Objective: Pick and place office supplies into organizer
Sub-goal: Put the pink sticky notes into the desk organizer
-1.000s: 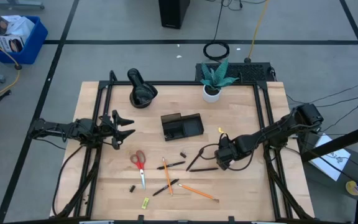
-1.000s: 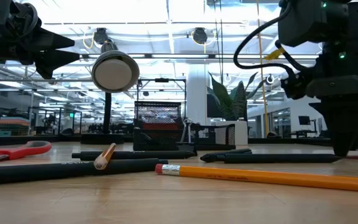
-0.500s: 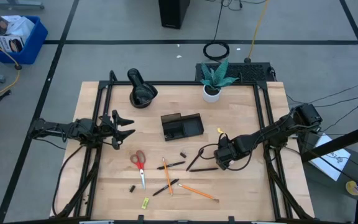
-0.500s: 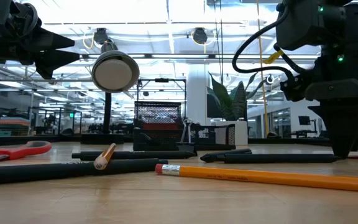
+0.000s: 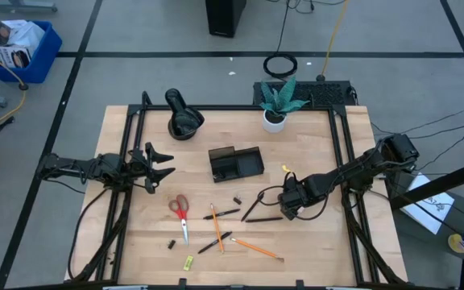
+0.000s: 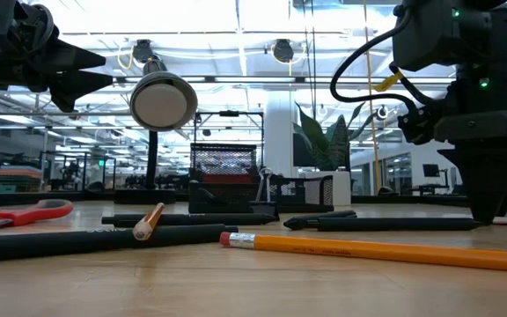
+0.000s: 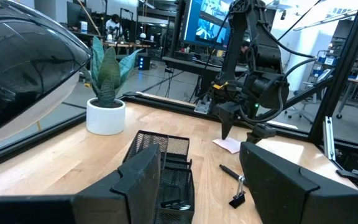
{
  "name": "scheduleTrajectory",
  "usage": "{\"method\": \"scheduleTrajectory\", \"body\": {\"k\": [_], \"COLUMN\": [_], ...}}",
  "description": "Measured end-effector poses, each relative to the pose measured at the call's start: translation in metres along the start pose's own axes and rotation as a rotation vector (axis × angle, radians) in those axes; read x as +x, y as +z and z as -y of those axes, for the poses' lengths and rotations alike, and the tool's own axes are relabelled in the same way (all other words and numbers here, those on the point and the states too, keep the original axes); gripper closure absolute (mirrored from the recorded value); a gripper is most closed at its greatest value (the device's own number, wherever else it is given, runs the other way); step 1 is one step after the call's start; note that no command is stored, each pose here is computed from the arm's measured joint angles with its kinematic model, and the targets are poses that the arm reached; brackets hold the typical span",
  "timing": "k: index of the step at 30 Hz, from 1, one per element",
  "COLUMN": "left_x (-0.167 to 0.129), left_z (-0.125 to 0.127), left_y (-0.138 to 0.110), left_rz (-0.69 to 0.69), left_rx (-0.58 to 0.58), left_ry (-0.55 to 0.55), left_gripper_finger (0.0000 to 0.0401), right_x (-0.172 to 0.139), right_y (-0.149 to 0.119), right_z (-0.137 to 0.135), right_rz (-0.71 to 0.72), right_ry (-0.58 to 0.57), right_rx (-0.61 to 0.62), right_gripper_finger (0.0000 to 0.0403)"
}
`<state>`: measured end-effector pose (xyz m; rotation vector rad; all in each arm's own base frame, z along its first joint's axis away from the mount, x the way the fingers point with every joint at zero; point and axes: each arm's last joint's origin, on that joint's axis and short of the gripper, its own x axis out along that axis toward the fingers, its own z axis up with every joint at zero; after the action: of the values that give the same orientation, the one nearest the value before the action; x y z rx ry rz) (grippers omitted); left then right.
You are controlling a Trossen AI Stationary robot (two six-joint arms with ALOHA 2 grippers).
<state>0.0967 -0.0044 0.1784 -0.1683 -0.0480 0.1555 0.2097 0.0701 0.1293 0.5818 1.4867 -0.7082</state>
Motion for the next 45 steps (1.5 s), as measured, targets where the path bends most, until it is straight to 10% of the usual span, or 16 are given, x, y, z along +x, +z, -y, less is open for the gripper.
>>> {"method": "scheduleTrajectory", "body": {"k": [45], "left_x": [0.000], "left_z": [0.000], "left_y": [0.000], "left_rz": [0.001], "left_rx": [0.000], "left_ry": [0.000], "left_gripper_finger": [0.0176], "right_x": [-0.016], "right_y": [-0.003], "right_z": [0.007], "right_rz": [0.037], "right_ry": [0.008], "right_rx": [-0.021], "right_gripper_finger": [0.0012]}}
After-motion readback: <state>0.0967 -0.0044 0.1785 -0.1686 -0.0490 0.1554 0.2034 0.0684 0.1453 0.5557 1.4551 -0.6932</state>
